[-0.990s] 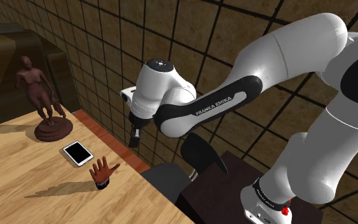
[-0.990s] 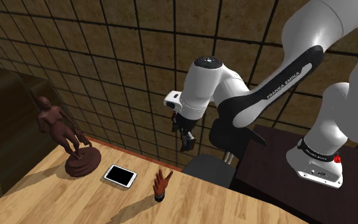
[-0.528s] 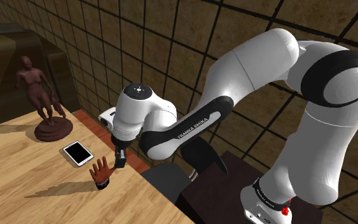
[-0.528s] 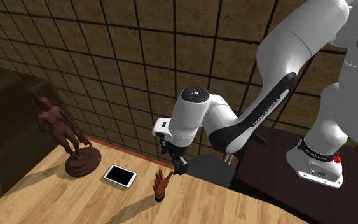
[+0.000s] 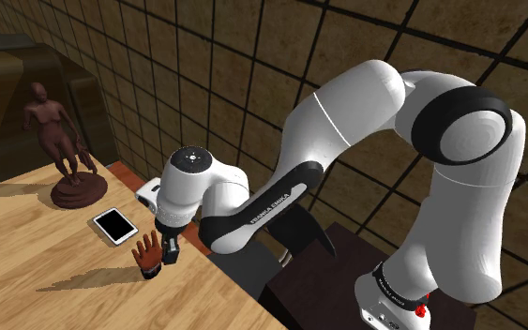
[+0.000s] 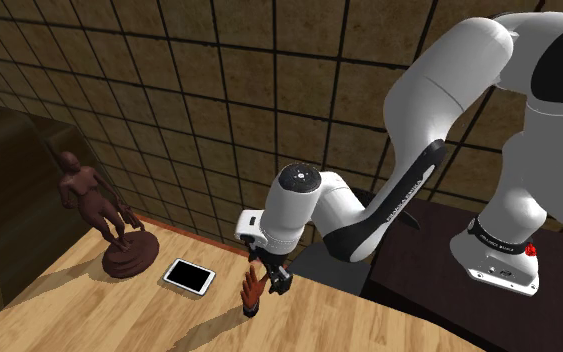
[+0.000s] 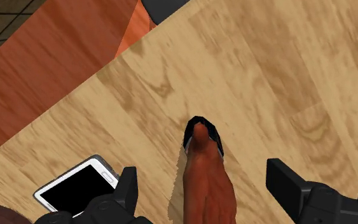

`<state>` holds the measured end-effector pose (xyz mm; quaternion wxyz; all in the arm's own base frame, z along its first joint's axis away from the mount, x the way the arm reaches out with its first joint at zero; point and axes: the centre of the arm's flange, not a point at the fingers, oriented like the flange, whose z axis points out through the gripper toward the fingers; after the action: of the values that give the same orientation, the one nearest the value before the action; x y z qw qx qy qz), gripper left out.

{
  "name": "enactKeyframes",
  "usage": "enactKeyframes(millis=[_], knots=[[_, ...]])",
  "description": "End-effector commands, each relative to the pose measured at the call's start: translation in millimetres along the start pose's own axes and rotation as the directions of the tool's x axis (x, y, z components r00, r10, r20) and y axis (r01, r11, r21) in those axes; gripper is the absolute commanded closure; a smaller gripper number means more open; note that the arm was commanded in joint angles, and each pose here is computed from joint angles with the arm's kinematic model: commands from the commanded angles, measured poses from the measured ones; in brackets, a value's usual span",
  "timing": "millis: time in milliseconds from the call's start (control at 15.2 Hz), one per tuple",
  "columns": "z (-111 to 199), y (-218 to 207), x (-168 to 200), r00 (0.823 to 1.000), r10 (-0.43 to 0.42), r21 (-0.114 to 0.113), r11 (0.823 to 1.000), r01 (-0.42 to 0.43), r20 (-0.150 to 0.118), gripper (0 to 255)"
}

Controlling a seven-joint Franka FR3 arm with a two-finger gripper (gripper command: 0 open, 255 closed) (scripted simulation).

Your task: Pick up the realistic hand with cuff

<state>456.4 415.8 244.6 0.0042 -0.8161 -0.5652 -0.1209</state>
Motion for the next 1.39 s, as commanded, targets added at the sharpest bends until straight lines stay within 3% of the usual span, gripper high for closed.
enactKeyframes(millis=[0,132,198,792,1320], knots=[[11,-1,-2,1.000,0.000,0.000,1.000,0.000,0.000,0],[14,-2,-3,1.000,-0.001,0.000,1.000,0.001,0.000,0],[13,-1,-3,1.000,0.000,0.000,1.000,0.000,0.000,255],[14,-2,-3,1.000,0.000,0.000,1.000,0.000,0.000,255],[-27,4,6,1.000,0.000,0.000,1.000,0.000,0.000,255]])
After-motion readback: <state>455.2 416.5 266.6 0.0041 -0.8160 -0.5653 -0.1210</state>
